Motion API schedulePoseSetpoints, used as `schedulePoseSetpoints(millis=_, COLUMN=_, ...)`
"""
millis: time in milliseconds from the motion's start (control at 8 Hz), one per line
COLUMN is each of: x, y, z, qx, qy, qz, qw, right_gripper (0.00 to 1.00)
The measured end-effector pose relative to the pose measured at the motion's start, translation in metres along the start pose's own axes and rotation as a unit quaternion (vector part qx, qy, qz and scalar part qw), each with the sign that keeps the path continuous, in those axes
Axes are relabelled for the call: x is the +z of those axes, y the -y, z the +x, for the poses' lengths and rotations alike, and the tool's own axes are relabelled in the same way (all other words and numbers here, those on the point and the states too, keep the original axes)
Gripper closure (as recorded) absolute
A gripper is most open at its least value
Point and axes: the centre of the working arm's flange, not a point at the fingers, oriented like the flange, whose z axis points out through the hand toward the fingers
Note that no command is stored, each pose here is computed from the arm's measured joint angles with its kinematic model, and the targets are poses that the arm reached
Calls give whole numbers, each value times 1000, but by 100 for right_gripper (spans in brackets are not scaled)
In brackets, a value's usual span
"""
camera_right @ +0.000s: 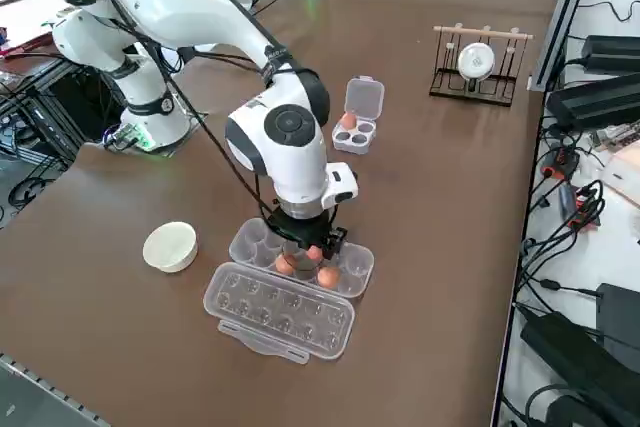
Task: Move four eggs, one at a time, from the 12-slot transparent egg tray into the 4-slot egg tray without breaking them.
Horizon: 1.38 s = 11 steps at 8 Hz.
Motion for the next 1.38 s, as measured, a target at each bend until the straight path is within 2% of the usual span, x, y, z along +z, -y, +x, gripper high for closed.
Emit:
schedulePoseSetpoints(millis=250, x=-18, y=1, z=-1, qx=8, qy=-5, qz=11, qw=1000, right_gripper=42)
schedulePoseSetpoints(millis=375, x=-42, y=2, z=3, qx=19, qy=-5, qz=12, qw=1000, right_gripper=42)
schedulePoseSetpoints(millis=625, x=-108, y=7, z=29, qx=44, qy=-4, qz=9, qw=999, right_gripper=42)
schedulePoseSetpoints(millis=875, x=-137, y=14, z=50, qx=89, qy=-4, qz=21, qw=996, right_gripper=42)
schedulePoseSetpoints(millis=1125, x=-135, y=17, z=71, qx=161, qy=-3, qz=47, qw=986, right_gripper=42)
schedulePoseSetpoints(millis=1375, x=-136, y=16, z=125, qx=243, qy=10, qz=74, qw=967, right_gripper=42)
